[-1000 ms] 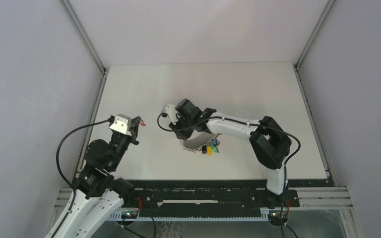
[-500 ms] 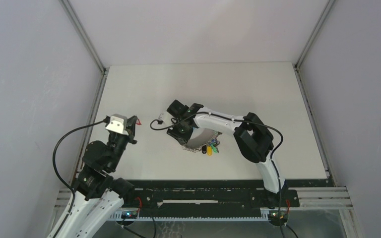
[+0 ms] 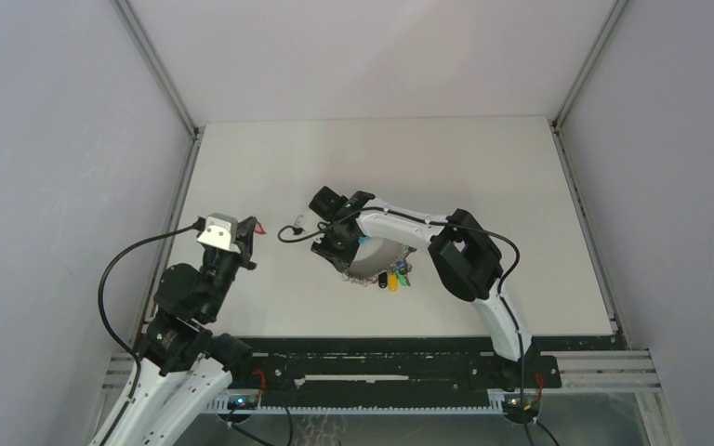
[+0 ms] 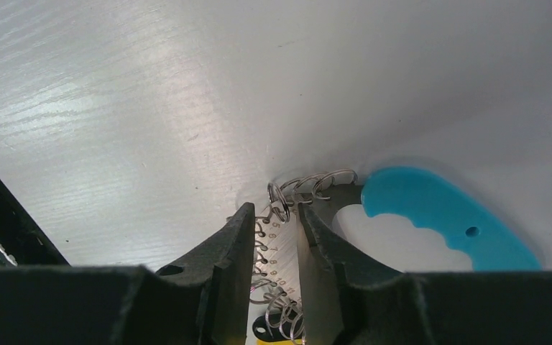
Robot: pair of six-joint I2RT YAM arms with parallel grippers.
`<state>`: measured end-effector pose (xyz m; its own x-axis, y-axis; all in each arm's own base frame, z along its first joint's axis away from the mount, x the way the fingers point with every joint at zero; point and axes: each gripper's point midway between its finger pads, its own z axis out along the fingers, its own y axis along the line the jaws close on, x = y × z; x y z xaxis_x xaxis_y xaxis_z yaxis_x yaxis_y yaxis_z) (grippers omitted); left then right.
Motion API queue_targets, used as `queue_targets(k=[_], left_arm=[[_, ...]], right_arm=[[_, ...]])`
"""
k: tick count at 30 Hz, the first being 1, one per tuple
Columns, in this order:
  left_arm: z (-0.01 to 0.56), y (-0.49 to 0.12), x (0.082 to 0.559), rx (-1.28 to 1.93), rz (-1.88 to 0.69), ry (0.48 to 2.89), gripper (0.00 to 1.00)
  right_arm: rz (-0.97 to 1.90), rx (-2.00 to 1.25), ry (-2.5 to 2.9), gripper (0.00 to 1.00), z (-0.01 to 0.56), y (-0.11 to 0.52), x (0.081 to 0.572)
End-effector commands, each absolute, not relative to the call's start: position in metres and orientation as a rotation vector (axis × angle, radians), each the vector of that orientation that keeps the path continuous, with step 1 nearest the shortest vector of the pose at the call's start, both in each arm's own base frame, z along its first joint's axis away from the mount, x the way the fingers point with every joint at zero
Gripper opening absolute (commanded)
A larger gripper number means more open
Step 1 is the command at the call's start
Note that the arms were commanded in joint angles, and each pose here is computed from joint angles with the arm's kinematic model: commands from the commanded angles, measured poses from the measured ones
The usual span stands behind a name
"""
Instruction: Put the keys on the keyring
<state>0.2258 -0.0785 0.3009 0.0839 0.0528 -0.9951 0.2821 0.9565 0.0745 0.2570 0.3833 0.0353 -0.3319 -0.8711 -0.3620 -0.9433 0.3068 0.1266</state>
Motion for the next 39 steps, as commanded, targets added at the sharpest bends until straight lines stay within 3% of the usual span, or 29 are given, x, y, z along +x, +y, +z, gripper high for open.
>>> queue_targets(k=[1,19,39], left_arm=[[0.304,-0.079,0.229,0.253,-0.183,1.459,0.0],[0.304,-0.079,0.229,0.255,-0.188,1.462,0.0],[0.305,-0.075,0.228,0.233,-0.178,1.457,0.0]], right_arm=[[0.498,-1.681,2.306,0.27,0.045,0.393,0.261],[0.495,-1.727,2.282,0.07,0.058,0.396,0.253],[0.396,-1.81,2.24,0.16,0.05,0.403,0.248]])
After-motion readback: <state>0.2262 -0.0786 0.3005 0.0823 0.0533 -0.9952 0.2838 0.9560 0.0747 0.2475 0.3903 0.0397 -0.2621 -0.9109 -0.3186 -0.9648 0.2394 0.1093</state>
